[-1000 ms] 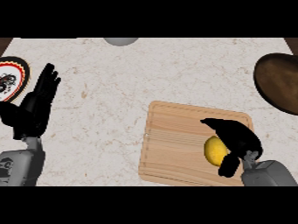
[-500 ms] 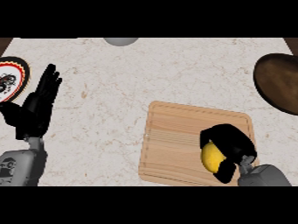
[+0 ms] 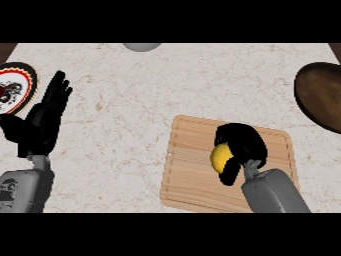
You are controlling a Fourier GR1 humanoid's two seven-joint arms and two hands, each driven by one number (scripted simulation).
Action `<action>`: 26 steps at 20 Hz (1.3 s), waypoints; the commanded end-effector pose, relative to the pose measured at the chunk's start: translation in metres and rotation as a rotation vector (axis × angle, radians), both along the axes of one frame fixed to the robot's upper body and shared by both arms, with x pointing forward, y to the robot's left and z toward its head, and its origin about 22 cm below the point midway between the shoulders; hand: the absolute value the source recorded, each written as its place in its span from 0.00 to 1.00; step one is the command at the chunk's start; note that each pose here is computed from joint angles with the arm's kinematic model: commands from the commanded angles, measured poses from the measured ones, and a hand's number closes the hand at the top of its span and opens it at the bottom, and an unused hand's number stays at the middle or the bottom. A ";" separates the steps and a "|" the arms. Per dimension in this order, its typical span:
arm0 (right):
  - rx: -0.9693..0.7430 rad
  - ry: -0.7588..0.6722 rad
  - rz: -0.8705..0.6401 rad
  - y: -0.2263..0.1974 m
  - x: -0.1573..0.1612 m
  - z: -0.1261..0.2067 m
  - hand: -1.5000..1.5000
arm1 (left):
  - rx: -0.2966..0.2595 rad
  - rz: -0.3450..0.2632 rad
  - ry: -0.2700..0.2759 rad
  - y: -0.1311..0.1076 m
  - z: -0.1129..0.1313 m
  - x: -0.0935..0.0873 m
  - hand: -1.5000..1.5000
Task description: Pick the lemon from the cutting board and place it in the pan
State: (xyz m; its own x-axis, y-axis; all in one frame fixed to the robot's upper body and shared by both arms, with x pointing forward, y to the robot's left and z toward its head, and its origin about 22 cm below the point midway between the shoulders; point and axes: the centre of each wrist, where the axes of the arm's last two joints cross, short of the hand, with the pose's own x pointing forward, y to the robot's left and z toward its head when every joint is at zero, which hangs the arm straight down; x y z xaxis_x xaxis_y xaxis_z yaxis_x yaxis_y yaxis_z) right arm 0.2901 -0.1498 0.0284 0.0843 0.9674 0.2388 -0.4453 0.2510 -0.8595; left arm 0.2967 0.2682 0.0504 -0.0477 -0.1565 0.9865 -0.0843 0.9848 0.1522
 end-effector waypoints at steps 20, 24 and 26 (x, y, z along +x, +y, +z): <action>0.290 -0.789 -0.539 -0.063 0.043 0.132 1.00 | 0.012 0.015 0.000 0.008 0.002 -0.002 0.50; 0.319 -0.826 -0.629 -0.132 0.060 0.118 1.00 | 0.007 -0.003 -0.009 0.005 0.005 -0.004 0.50; 0.233 -0.826 -0.628 -0.158 0.070 0.121 1.00 | 0.020 0.002 -0.006 0.006 -0.005 -0.004 0.50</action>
